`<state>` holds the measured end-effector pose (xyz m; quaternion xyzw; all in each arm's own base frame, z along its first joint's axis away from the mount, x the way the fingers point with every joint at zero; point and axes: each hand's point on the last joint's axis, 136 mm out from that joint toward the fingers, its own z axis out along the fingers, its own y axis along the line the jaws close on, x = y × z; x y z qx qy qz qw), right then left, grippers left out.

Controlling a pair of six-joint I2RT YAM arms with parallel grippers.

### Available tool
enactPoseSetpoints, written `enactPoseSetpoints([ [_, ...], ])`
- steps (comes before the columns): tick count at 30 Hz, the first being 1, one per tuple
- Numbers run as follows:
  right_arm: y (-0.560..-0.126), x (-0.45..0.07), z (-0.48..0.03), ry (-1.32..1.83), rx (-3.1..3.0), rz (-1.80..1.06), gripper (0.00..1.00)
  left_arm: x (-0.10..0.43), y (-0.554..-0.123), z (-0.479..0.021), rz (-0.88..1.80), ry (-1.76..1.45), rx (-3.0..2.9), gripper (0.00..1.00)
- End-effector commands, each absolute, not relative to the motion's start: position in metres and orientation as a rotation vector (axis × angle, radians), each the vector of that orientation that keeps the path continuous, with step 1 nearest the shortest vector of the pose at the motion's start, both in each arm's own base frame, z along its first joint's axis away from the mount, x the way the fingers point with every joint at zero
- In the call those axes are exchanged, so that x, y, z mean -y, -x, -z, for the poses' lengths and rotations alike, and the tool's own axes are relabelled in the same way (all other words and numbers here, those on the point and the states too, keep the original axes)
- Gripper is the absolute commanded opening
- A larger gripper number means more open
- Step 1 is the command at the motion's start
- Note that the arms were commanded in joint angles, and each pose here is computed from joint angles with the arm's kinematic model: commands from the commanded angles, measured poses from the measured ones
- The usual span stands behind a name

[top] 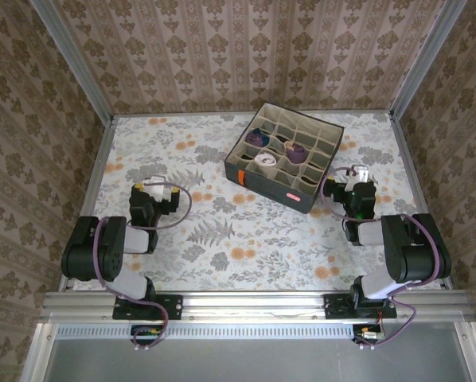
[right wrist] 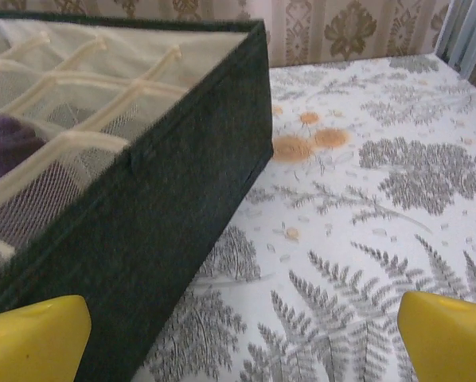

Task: Roll the socks

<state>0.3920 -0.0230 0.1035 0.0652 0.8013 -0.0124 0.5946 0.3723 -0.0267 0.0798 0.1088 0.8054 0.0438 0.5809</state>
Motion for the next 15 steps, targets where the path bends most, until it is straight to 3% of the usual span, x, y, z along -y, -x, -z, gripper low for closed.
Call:
enactPoseSetpoints([
  [1, -0.396, 0.018, -0.098, -0.138, -1.904, 0.038, 1.00, 0.030, -0.388, -0.102, -0.044, -0.248, -1.817, 1.00],
  [15, -0.398, 0.015, -0.098, -0.118, -1.913, 0.065, 1.00, 0.013, -0.399, -0.098, -0.077, -0.154, -1.888, 1.00],
])
